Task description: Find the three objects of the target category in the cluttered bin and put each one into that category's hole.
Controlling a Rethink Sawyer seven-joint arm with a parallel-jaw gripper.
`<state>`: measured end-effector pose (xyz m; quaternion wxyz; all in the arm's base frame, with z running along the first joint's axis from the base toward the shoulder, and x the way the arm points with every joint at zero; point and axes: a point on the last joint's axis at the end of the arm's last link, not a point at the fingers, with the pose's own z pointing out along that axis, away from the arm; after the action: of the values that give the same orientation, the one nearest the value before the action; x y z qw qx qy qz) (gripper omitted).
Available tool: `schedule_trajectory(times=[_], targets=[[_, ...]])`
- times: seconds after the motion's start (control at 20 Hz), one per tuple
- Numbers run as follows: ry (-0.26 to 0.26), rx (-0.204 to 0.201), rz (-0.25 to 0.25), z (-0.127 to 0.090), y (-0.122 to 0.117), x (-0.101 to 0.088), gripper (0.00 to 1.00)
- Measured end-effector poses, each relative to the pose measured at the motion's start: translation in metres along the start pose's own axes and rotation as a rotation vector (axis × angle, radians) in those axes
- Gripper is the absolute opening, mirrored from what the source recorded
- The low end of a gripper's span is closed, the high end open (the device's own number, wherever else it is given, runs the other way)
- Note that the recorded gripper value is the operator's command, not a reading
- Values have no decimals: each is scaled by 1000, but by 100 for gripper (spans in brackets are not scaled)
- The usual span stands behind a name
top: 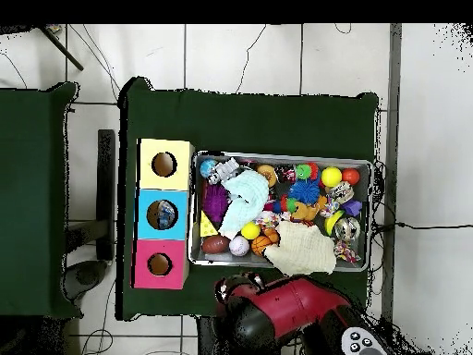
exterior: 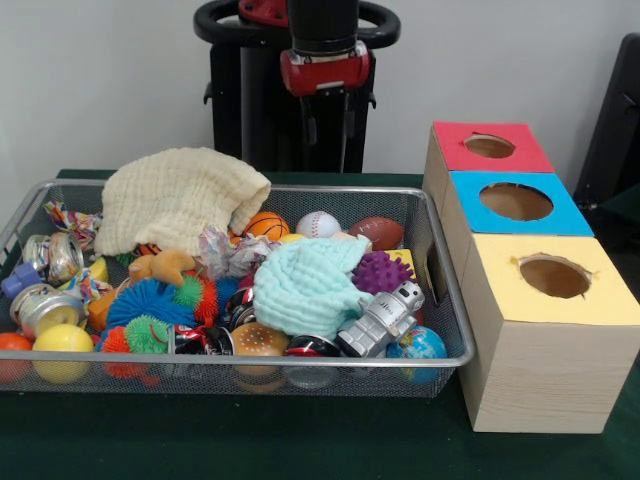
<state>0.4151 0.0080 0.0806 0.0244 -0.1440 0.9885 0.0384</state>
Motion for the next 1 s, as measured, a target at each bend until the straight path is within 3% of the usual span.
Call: schedule_trajectory(times=[0.45,1.0], targets=[[-7,-6,27,11,-10,-12,100],[-56,7,34,25,-24,-51,100]])
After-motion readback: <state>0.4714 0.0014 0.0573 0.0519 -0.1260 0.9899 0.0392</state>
